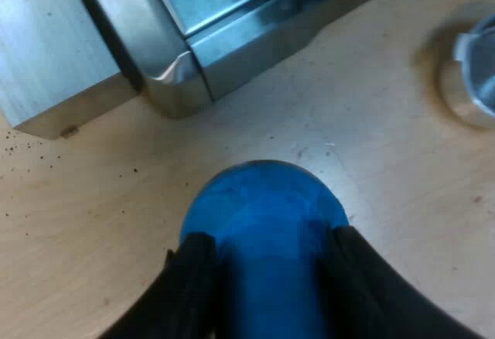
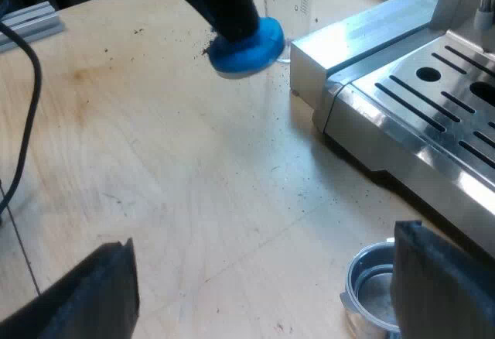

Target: Grind coffee beans and then tamp

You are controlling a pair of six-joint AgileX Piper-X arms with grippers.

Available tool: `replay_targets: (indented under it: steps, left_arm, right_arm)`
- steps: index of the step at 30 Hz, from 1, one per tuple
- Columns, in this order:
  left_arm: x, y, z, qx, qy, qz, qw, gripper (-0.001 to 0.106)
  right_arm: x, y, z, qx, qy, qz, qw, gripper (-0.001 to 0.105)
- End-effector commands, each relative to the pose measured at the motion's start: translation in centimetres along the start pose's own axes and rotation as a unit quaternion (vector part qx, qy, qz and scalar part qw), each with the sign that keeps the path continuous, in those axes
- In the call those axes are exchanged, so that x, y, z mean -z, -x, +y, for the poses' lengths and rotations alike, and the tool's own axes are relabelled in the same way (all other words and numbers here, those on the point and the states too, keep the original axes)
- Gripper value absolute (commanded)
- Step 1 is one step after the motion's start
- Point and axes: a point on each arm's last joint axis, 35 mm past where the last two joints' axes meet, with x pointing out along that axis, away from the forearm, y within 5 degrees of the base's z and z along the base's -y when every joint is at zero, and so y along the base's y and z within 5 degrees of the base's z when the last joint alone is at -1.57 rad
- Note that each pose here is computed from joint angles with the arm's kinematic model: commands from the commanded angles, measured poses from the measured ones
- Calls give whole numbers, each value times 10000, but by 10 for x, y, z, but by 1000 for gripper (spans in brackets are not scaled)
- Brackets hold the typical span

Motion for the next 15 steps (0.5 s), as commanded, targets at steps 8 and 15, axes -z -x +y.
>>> replay_targets:
  steps: [8,15]
  left_arm:
    - [20,33,-29,712,-461,-322,9959,0]
    - [25,33,-48,1014,-881,-206,9907,0]
  right_arm:
    - [4,1,-7,1031,46,268,9943,69]
    - [34,-1,0,974,-286,554,9933,69]
